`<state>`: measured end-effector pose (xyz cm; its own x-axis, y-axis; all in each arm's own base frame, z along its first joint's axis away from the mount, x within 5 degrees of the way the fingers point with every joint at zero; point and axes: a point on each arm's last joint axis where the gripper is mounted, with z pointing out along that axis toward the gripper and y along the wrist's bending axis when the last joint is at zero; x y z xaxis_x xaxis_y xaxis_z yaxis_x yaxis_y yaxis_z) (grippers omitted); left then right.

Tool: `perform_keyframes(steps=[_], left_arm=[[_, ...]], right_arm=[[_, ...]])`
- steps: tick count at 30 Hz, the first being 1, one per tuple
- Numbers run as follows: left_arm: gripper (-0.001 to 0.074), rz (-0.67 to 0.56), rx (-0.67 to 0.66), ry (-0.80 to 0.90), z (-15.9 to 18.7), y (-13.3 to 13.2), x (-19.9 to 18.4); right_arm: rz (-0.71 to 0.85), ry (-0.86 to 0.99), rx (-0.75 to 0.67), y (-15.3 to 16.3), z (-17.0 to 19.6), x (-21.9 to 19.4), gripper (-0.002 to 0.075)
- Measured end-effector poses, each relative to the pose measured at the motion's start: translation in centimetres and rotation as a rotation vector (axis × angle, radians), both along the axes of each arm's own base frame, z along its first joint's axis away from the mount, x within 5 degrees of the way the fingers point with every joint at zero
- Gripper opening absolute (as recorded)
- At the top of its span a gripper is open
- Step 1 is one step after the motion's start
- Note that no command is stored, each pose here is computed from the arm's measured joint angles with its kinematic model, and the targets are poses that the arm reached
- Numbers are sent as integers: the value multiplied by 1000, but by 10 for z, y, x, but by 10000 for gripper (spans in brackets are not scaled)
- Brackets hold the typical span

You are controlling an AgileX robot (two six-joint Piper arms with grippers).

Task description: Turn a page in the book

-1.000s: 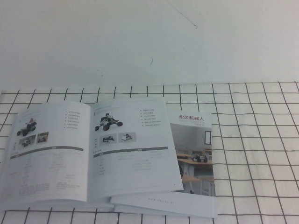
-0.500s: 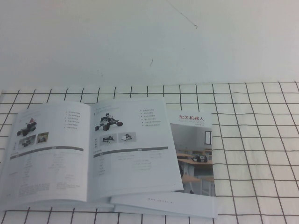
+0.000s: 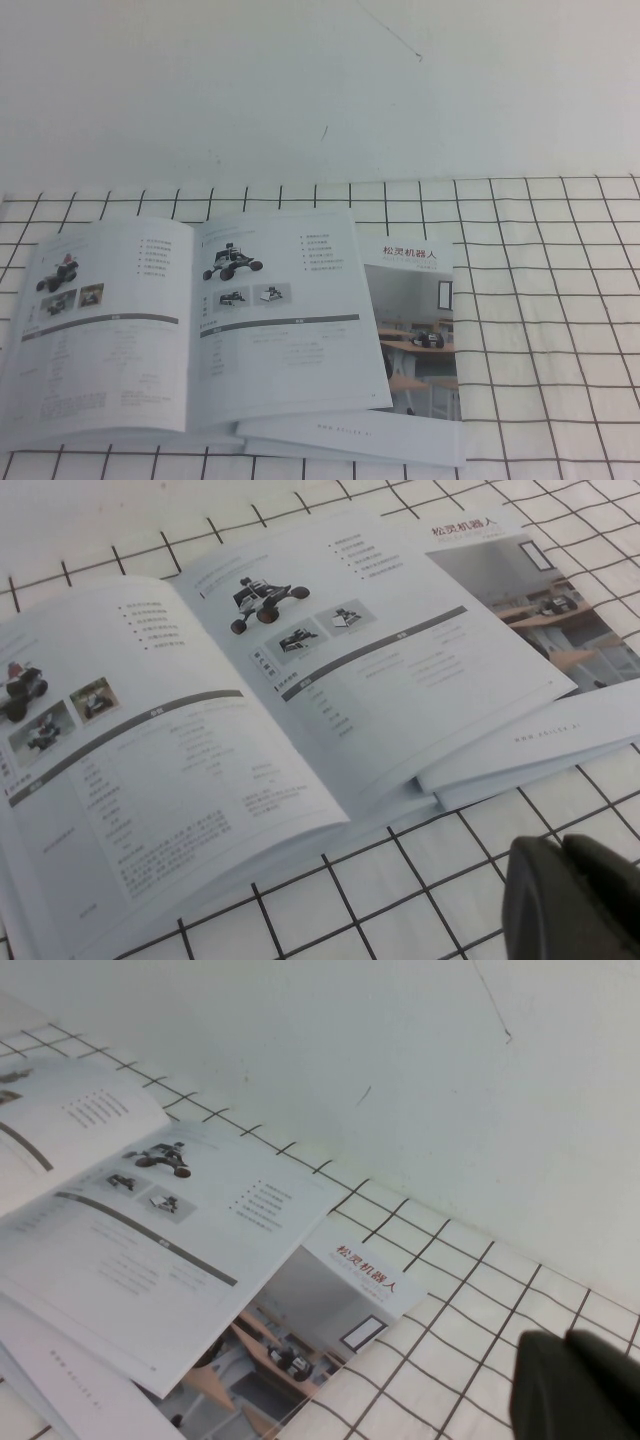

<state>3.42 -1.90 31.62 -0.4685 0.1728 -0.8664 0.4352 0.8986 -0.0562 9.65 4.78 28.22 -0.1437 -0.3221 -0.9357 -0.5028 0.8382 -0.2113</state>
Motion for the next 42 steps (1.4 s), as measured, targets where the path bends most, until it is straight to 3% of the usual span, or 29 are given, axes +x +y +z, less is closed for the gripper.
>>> perform_keyframes(steps=[7, 13, 19, 24, 29, 35, 42], left_arm=[[-3, 54, -5, -6, 0, 3, -2], [-3, 296, 8, -43, 2, 13, 2], [-3, 485, 1, -279, 12, 22, 15], [-3, 484, -10, -406, -16, 22, 23], [-3, 490, -7, -399, -67, 22, 13], [-3, 511, -134, -321, -110, 21, 16], [-3, 517, -188, -309, -118, 20, 18]], right_arm=[[0, 0, 0, 0, 0, 0, -2], [0, 0, 0, 0, 0, 0, -2], [0, 0, 0, 0, 0, 0, -2], [0, 0, 0, 0, 0, 0, -2], [0, 0, 0, 0, 0, 0, -2], [2, 5, -2, 0, 0, 0, -2], [5, 14, -6, 0, -1, -1, -2]])
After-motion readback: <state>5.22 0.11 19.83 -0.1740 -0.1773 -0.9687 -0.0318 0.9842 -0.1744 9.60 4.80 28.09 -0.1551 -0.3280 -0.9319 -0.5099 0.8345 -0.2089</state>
